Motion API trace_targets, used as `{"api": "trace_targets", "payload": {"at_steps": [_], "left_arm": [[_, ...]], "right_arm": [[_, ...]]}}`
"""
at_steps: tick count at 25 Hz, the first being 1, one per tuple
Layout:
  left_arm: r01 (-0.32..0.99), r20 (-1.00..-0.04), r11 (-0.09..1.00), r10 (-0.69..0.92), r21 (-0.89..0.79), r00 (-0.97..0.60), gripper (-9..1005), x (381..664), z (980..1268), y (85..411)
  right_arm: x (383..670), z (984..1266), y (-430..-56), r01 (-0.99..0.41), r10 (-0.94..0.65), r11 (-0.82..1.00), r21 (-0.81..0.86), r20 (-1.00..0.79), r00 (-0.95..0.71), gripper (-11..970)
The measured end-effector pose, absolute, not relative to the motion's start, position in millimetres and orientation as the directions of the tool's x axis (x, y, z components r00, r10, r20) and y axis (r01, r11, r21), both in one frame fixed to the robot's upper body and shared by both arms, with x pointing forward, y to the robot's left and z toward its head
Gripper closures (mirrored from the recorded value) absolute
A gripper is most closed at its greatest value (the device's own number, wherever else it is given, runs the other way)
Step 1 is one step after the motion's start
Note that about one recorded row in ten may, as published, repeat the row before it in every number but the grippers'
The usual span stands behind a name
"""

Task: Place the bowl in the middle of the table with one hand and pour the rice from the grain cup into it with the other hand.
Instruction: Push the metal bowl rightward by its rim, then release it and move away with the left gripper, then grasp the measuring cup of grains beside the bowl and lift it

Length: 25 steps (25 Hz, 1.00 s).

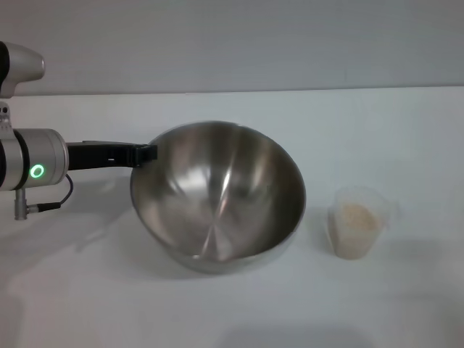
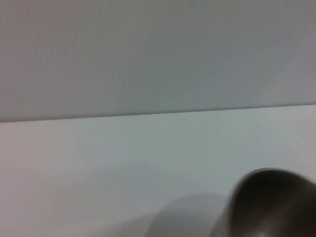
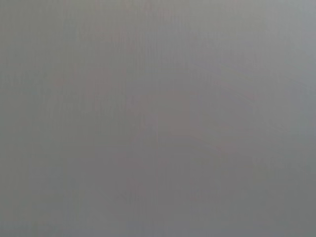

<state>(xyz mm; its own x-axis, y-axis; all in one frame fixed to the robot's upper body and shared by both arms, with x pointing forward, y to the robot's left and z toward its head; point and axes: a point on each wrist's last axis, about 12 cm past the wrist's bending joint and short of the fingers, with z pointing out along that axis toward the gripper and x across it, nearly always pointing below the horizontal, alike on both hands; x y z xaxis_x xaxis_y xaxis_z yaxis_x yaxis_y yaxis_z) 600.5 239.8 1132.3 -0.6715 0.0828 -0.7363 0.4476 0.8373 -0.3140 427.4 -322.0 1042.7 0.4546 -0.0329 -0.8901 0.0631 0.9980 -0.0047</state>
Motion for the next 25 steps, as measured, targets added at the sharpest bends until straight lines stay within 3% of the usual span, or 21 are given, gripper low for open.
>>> {"api": "trace_targets", "payload": {"at_steps": [11, 14, 18, 21, 25], "left_arm": [[0.483, -0.782, 0.835, 0.107, -0.265, -0.614, 701, 598.8, 1147.6, 240.2], [0.528, -0.836, 0.827, 0.143, -0.193, -0.529, 586, 595.8, 1165.6, 240.5], [0.55, -0.919, 0.835, 0.243, 0.034, -0.311, 449, 585.3, 1182.6, 236.8], [0.421, -0.933, 0.86, 0.352, 0.288, -0.08, 387, 570.2, 1180.8, 233.7], [0.157, -0.901, 0.887, 0.424, 0.433, 0.091, 303, 553.3, 1177.5, 233.6]], "right_arm": [[427.3, 1042.6, -322.3, 0.065, -0.034, 0.998, -0.005, -0.89, 0.454, 121], [427.2, 1042.4, -322.7, 0.065, -0.036, 0.998, -0.007, -0.891, 0.452, 121], [426.5, 1041.9, -322.6, 0.067, -0.036, 0.998, -0.007, -0.892, 0.45, 121], [423.9, 1040.6, -323.2, 0.069, -0.041, 0.998, -0.012, -0.895, 0.444, 121], [412.1, 1036.7, -325.1, 0.065, -0.057, 0.997, -0.032, -0.902, 0.428, 120]]}}
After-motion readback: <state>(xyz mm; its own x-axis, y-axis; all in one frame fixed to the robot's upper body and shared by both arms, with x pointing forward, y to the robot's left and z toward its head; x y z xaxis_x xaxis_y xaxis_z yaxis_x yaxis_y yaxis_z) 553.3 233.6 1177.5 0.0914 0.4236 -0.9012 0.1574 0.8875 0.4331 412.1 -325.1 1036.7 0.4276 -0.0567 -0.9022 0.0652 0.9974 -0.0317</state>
